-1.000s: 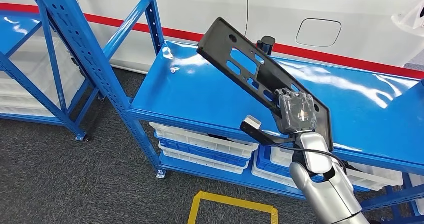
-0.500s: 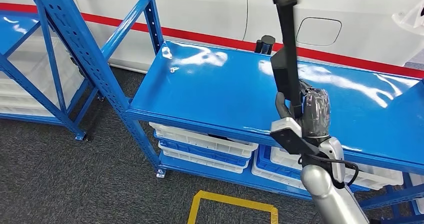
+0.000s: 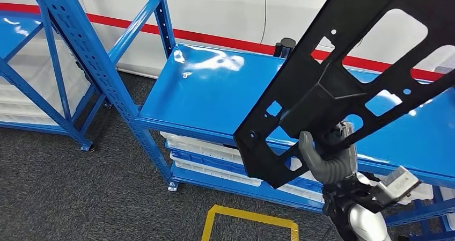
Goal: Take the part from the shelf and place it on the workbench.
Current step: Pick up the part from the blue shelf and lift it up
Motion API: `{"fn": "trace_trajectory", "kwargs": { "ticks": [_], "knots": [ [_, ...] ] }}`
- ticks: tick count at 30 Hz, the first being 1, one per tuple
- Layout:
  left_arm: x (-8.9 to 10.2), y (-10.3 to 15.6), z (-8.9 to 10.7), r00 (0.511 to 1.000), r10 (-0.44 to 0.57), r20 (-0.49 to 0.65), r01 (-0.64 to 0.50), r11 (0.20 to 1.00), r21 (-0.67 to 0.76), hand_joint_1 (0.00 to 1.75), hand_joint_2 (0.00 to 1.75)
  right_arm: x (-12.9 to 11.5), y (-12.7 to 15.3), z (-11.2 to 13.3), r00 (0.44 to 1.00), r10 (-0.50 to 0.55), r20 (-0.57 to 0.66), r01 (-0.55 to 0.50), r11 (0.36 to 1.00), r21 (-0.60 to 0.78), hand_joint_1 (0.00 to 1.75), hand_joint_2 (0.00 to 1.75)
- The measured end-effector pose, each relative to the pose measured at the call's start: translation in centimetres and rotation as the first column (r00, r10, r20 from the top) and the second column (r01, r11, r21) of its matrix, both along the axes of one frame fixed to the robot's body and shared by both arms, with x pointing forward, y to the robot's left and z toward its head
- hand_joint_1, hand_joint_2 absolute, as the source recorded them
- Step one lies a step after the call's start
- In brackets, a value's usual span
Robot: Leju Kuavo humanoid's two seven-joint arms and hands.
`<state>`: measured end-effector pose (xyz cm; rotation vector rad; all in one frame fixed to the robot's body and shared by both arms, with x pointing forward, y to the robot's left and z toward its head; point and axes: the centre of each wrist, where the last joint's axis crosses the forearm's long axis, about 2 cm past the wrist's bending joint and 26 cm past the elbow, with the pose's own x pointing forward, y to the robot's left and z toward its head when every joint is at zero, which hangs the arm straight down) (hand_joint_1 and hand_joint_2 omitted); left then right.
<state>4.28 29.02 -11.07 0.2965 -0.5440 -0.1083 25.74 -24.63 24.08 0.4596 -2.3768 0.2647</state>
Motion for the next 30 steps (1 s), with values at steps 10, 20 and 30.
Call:
{"fn": "trace_trajectory", "kwargs": {
  "ticks": [10, 20, 30],
  "knots": [
    [-0.4, 0.2, 0.0, 1.000, 0.015, 0.005, -0.015, 1.000, -0.003, 0.00, 1.75, -1.8, 0.0, 0.7, 0.995, 0.101, 0.009, -0.101, 0.995, 0.026, 1.75, 1.75],
    [-0.6, 0.3, -0.1, 1.000, 0.025, 0.000, -0.025, 1.000, 0.000, 0.00, 1.75, -2.3, 0.3, -0.2, 0.990, 0.140, -0.027, -0.140, 0.990, 0.019, 1.75, 1.75],
    [-0.3, 0.2, 0.0, 1.000, 0.027, 0.005, -0.027, 1.000, -0.002, 0.00, 1.75, -2.5, 0.3, -0.5, 0.988, 0.146, -0.041, -0.145, 0.989, 0.022, 1.75, 1.75]
  ]
}}
